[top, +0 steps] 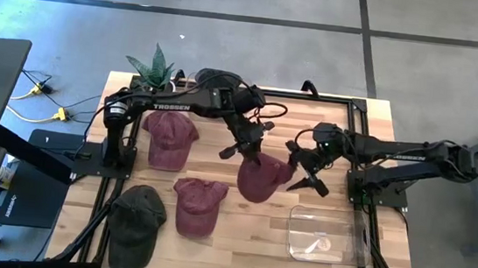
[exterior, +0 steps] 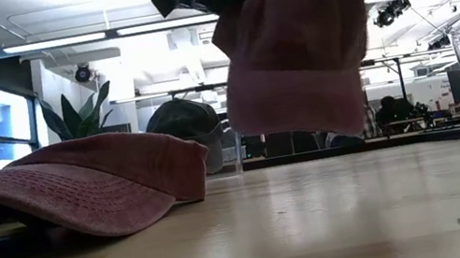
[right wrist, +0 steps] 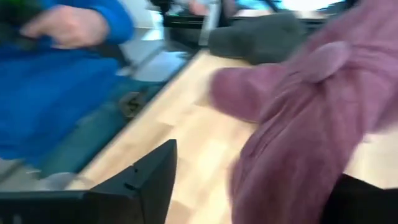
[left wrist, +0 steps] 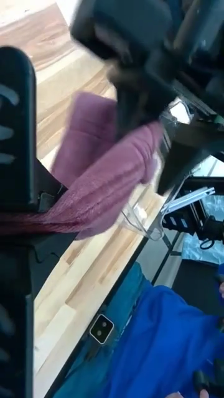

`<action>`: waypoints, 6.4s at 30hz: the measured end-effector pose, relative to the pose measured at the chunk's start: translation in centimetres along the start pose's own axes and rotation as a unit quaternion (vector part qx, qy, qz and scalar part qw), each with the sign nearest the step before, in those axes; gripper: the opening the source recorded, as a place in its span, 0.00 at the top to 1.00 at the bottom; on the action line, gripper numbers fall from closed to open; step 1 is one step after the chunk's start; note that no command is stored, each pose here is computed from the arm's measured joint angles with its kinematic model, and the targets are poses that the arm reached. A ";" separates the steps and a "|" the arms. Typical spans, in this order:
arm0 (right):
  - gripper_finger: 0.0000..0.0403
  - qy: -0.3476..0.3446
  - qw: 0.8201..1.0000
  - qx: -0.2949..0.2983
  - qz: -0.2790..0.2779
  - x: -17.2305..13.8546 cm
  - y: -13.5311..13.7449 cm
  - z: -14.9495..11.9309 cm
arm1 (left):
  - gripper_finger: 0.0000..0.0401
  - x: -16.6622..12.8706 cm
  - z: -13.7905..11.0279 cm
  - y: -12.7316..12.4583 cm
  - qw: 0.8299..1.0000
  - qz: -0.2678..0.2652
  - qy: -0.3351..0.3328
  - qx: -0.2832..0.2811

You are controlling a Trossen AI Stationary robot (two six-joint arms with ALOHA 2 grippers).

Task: Pick & Place hat
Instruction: Put the top right red cap into the bottom transparent bin

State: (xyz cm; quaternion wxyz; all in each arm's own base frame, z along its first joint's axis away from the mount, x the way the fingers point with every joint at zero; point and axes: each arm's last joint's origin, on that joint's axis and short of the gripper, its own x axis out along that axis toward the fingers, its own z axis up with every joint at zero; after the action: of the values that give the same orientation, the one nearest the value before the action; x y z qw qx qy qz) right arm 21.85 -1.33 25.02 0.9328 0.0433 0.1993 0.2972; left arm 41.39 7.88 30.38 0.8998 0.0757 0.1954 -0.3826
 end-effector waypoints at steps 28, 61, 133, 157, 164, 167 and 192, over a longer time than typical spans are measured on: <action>0.98 -0.014 0.986 0.115 -0.122 0.2 -0.1 0.4 | 0.30 0.9 -1.0 0.4 0.988 0.090 0.075 -0.104; 0.99 -0.010 0.984 0.119 -0.133 -0.2 0.7 0.4 | 0.20 5.5 -5.1 3.1 0.987 -0.114 -0.074 -0.086; 0.98 -0.055 0.996 -0.043 -0.051 -1.4 3.3 2.0 | 0.20 8.4 -3.7 4.5 0.974 -0.170 -0.141 -0.045; 0.99 0.050 0.987 0.071 -0.138 -1.5 2.8 -0.4 | 0.44 7.0 -3.5 4.6 0.976 -0.133 -0.110 -0.131; 0.98 0.034 0.986 0.060 -0.151 -1.5 2.7 0.0 | 0.84 7.0 -3.6 4.6 0.977 -0.127 -0.107 -0.134; 0.99 0.034 0.986 0.060 -0.151 -1.5 2.7 0.0 | 0.97 6.7 -3.9 4.7 0.975 -0.136 -0.105 -0.142; 0.44 -0.092 0.983 0.022 -0.155 -1.9 0.5 2.4 | 1.00 -1.2 -0.2 3.6 0.982 -0.065 -0.100 -0.148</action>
State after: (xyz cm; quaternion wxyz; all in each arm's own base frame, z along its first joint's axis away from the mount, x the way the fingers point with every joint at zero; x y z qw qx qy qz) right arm 21.14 -1.93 27.92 0.9806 0.0599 0.1239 0.1396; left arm 43.17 11.24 30.66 0.8895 -0.1101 0.1633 -0.4123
